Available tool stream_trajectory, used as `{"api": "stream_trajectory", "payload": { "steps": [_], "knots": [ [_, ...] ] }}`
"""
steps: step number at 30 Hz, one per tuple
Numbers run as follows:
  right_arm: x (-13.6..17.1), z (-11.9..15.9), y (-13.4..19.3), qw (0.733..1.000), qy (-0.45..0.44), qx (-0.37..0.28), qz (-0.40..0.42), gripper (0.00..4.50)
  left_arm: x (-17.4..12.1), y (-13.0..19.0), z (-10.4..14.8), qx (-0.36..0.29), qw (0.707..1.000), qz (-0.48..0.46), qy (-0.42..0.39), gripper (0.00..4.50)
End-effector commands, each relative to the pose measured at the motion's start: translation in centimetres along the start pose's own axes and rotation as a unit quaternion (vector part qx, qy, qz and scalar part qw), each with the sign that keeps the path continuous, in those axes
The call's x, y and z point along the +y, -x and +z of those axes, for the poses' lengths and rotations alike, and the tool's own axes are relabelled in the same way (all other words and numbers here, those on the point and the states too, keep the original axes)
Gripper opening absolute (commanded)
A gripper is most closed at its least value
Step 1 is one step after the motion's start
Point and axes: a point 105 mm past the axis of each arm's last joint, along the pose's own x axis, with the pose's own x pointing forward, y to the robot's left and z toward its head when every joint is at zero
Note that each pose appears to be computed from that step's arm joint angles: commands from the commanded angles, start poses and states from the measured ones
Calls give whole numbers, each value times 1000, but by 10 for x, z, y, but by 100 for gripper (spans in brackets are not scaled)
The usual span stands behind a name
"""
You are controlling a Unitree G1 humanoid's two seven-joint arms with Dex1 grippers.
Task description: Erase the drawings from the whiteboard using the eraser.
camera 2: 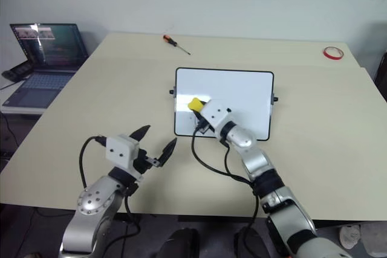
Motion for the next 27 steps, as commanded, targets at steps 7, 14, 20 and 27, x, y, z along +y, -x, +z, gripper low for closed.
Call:
{"api": "stream_trajectory", "payload": {
  "steps": [7, 14, 20, 27],
  "knots": [
    [2, -18, -21, 996, 55, 66, 15, 111, 0, 5, 22, -28, 999, 1, -24, 450],
    [48, -41, 3, 988, 41, 92, 121, 111, 2, 5, 22, -29, 999, 7, -27, 450],
    [44, -56, 19, 982, 46, 132, 129, 111, 1, 3, 21, -29, 999, 7, -25, 450],
    [-33, -38, 9, 989, 60, 115, -67, 111, -4, -1, 18, -32, 999, -11, -19, 450]
  ]
}}
